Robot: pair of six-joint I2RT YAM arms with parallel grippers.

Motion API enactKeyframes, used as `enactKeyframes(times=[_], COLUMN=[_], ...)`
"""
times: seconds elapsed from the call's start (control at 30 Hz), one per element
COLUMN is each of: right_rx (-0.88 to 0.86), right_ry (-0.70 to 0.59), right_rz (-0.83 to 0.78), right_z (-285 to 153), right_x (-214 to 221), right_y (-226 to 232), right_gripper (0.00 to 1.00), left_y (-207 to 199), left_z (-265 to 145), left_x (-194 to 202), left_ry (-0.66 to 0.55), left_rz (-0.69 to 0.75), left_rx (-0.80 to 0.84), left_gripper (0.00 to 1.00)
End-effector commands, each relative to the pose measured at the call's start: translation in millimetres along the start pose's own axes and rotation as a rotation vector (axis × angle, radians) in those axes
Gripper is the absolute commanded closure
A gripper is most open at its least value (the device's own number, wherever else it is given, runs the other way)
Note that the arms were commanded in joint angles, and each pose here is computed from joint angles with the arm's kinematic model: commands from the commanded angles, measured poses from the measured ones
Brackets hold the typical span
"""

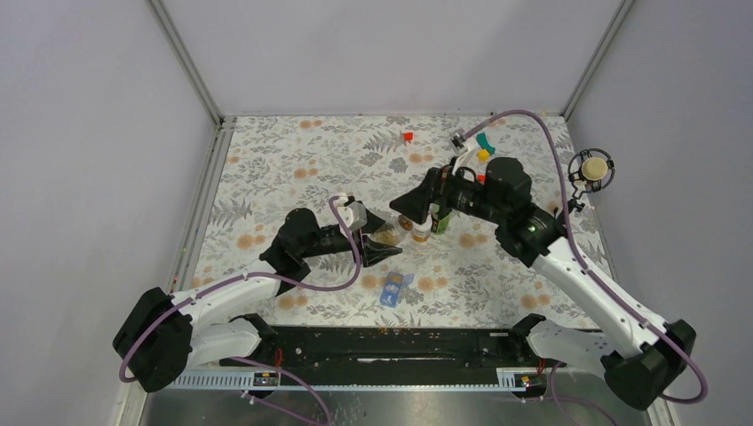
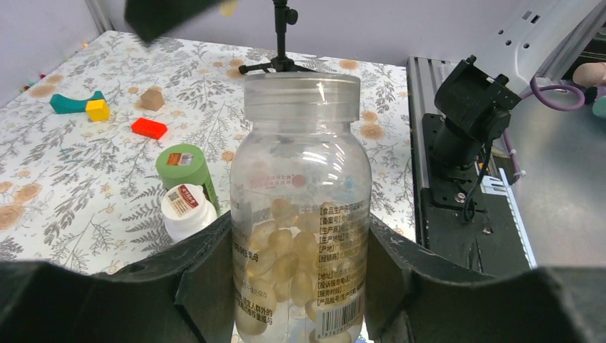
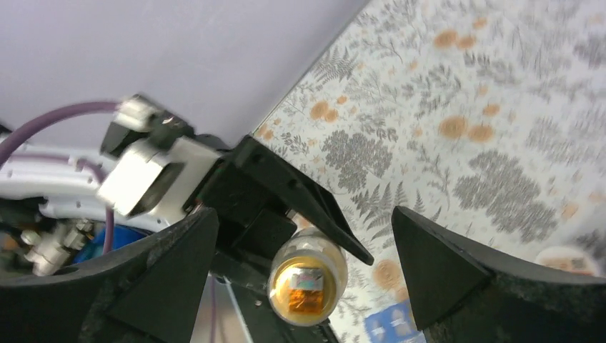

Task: Sort the pills into containers
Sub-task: Screw the lid of the pill bottle onto the pill bottle.

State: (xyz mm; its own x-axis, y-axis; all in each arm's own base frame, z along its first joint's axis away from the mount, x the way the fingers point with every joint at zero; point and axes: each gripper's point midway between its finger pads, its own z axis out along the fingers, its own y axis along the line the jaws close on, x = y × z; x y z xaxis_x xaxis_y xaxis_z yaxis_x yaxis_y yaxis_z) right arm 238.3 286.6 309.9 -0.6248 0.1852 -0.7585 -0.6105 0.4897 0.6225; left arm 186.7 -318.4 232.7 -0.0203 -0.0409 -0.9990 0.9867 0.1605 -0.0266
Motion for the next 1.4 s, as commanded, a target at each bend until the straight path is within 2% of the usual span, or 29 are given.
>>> enactKeyframes(times=[0.0,0.17,0.27,0.37,0.5,0.6,0.87,1.0,1.23,1.37], right_rx=[-0.187,-0.281,-0.293,-0.333,-0.285,-0.212,0.019,0.073,0.034,-0.256], right_ry=[-0.060,0.175,0.237,0.248,0.230,0.183,0.083,0.070,0.001,0.162], right_rz=[-0.322,-0.562,-0.581,-0.584,-0.510,-0.431,-0.299,-0.260,-0.254,-0.336], right_z=[-30,-44,-48,-51,-39,-24,1,0,-28,-41], right_x=[-14,35,44,45,35,26,-2,-9,-18,19], right_y=[38,27,25,32,29,18,-16,-19,5,44], right_gripper=[0.00,0.01,0.02,0.08,0.22,0.25,0.23,0.17,0.02,0.02], left_y=[-12,-23,-31,-34,-37,-42,-46,-43,-40,-39], left_z=[1,1,0,0,0,-1,-5,-4,-3,-2], left_x=[-32,-32,-31,-30,-30,-31,-36,-36,-31,-33], left_ry=[-0.065,-0.056,-0.049,-0.041,-0.043,-0.046,-0.071,-0.074,-0.064,-0.061], left_rz=[0.067,0.065,0.068,0.066,0.072,0.081,0.110,0.106,0.091,0.085], left_rx=[0.074,0.139,0.191,0.214,0.236,0.265,0.271,0.257,0.240,0.236], left_gripper=[1.00,1.00,1.00,1.00,1.00,1.00,1.00,1.00,1.00,1.00])
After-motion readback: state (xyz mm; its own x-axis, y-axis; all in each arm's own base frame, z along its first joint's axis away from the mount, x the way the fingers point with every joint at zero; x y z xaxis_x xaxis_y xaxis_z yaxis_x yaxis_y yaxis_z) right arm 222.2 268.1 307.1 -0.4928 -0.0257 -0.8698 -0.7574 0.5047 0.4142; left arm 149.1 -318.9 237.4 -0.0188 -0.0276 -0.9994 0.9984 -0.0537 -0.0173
